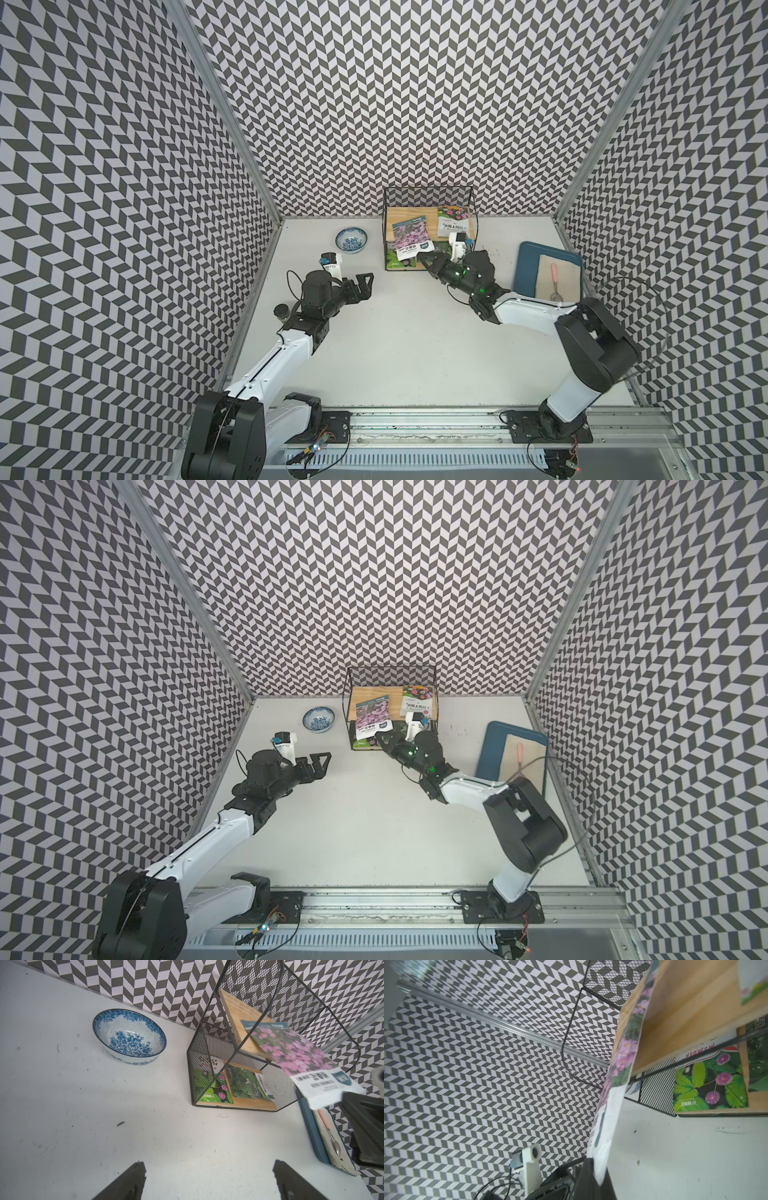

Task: Take the seed bag off the shelf
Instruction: Pick up the seed packet from the shelf, then place the seed packet at the center of the board.

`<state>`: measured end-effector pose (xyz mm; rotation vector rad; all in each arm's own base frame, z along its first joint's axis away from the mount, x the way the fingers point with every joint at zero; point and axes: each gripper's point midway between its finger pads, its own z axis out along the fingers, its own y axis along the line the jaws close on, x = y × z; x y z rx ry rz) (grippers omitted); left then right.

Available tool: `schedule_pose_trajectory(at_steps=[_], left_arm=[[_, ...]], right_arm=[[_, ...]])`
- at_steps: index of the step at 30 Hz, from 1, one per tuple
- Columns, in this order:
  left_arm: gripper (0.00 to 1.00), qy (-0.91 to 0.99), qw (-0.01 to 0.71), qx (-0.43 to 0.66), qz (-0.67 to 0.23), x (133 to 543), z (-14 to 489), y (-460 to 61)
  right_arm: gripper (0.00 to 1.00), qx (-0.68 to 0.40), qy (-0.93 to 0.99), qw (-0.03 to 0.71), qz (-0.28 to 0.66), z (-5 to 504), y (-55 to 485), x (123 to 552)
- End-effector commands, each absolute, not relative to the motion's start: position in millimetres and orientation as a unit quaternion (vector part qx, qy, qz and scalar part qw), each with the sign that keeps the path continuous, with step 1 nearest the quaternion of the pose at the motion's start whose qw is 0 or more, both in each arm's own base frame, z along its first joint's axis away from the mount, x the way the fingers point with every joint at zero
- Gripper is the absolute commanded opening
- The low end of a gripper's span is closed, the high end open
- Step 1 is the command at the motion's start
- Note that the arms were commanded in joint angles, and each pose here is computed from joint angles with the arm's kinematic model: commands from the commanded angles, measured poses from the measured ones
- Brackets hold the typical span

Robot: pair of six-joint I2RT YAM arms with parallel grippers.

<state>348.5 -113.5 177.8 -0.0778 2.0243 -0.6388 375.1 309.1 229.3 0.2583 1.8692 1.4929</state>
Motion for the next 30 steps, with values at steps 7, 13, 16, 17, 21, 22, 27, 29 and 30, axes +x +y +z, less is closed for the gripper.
schedule_pose_trajectory(at_steps=[7, 13, 16, 17, 21, 22, 27, 29, 30], left_arm=[[1.0, 0.829, 0.493, -0.032, -0.263, 346.3, 176.4, -111.1], [1.0, 0.833, 0.481, -0.036, -0.271, 346.3, 167.0, -114.3], [1.0, 0.833, 0.479, -0.038, -0.272, 345.4, 165.3, -114.2], [1.0, 0.833, 0.479, -0.038, -0.274, 344.6, 165.2, -114.4], [1.0, 0.832, 0.479, -0.039, -0.277, 342.7, 165.1, -114.4], [1.0, 0.832, 0.479, -0.039, -0.276, 342.3, 164.4, -114.2], [1.0, 0.834, 0.475, -0.039, -0.278, 340.9, 161.4, -114.8], [1.0, 0.835, 0.473, -0.037, -0.279, 340.3, 160.3, -115.6], [1.0, 0.835, 0.473, -0.035, -0.279, 339.9, 160.7, -116.0]], right_arm=[[0.0, 0.126, 0.764, 0.38, 0.506, 177.2, 221.6, 276.6], [0.0, 0.194, 0.787, 0.347, 0.473, 108.2, 181.3, 238.2], [0.0, 0.206, 0.792, 0.331, 0.469, 93.5, 176.7, 229.9], [0.0, 0.206, 0.794, 0.329, 0.468, 90.8, 176.0, 228.3], [0.0, 0.209, 0.8, 0.321, 0.462, 82.4, 174.5, 225.4], [0.0, 0.206, 0.802, 0.32, 0.46, 81.7, 175.2, 225.3], [0.0, 0.221, 0.812, 0.321, 0.435, 75.2, 167.9, 227.4], [0.06, 0.231, 0.813, 0.329, 0.421, 74.8, 162.1, 229.7], [0.18, 0.232, 0.812, 0.336, 0.417, 77.5, 160.2, 231.2]])
